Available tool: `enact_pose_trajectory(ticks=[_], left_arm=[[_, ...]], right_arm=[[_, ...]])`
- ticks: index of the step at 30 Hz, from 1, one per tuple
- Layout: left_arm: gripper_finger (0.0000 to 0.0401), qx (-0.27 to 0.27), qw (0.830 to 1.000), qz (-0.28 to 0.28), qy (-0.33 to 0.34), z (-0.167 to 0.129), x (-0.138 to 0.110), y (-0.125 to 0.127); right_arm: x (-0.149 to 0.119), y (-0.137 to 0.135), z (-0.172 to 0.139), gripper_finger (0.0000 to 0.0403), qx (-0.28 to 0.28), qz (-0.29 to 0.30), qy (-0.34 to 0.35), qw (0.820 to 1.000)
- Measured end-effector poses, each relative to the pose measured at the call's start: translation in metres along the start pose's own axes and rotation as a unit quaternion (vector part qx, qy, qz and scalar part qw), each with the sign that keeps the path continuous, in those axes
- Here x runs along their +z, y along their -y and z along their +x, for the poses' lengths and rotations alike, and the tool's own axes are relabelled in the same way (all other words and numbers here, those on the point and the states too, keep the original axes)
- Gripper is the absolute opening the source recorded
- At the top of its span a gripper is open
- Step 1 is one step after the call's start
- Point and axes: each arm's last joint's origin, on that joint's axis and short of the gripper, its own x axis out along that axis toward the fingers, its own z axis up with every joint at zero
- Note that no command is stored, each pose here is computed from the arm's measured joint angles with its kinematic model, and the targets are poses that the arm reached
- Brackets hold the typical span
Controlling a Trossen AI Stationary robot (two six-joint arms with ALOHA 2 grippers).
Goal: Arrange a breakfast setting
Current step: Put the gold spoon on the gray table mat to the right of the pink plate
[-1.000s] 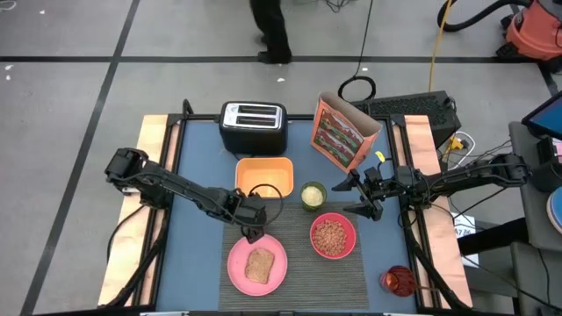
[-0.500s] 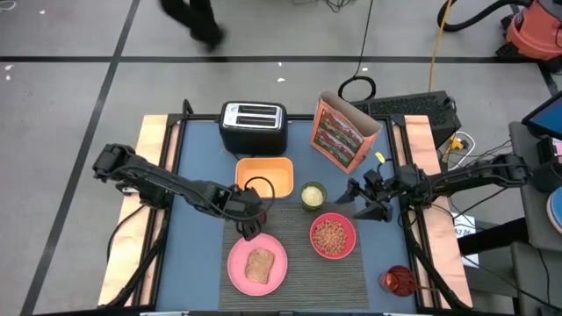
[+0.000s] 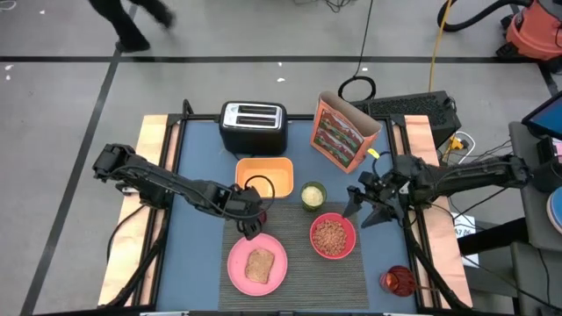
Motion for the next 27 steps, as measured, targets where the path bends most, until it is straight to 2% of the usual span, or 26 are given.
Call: enact_pose_trajectory(ticks=[3, 5, 9, 11, 14, 16, 20, 27], left_arm=[[0.0388, 0.000, 1.000, 0.000, 0.000, 0.000, 0.000, 0.000], [0.0388, 0.000, 1.000, -0.001, 0.001, 0.000, 0.000, 0.000], [0.0388, 0.000, 1.000, 0.000, 0.001, 0.000, 0.000, 0.000], [0.0388, 0.000, 1.000, 0.001, 0.001, 0.000, 0.000, 0.000], [0.0388, 0.003, 1.000, 0.002, 0.004, 0.000, 0.000, 0.000], [0.0388, 0.005, 1.000, 0.002, 0.006, 0.000, 0.000, 0.000], [0.0388, 0.006, 1.000, 0.002, 0.007, 0.000, 0.001, 0.000], [0.0388, 0.006, 1.000, 0.003, 0.007, 0.000, 0.000, 0.000]], right_arm=[[0.014, -0.013, 0.004, 0.0341, -0.044, 0.028, -0.052, 0.997], [0.020, -0.020, 0.003, 0.0338, -0.081, 0.067, -0.088, 0.991], [0.024, -0.035, -0.004, 0.0334, -0.155, 0.198, -0.130, 0.959], [0.022, -0.040, -0.007, 0.0334, -0.184, 0.283, -0.144, 0.930], [0.015, -0.045, -0.009, 0.0333, -0.194, 0.413, -0.175, 0.872], [0.009, -0.047, -0.008, 0.0333, -0.204, 0.472, -0.194, 0.835], [0.000, -0.051, -0.007, 0.0333, -0.235, 0.556, -0.208, 0.770], [-0.014, -0.059, 0.002, 0.0333, -0.267, 0.629, -0.240, 0.690]])
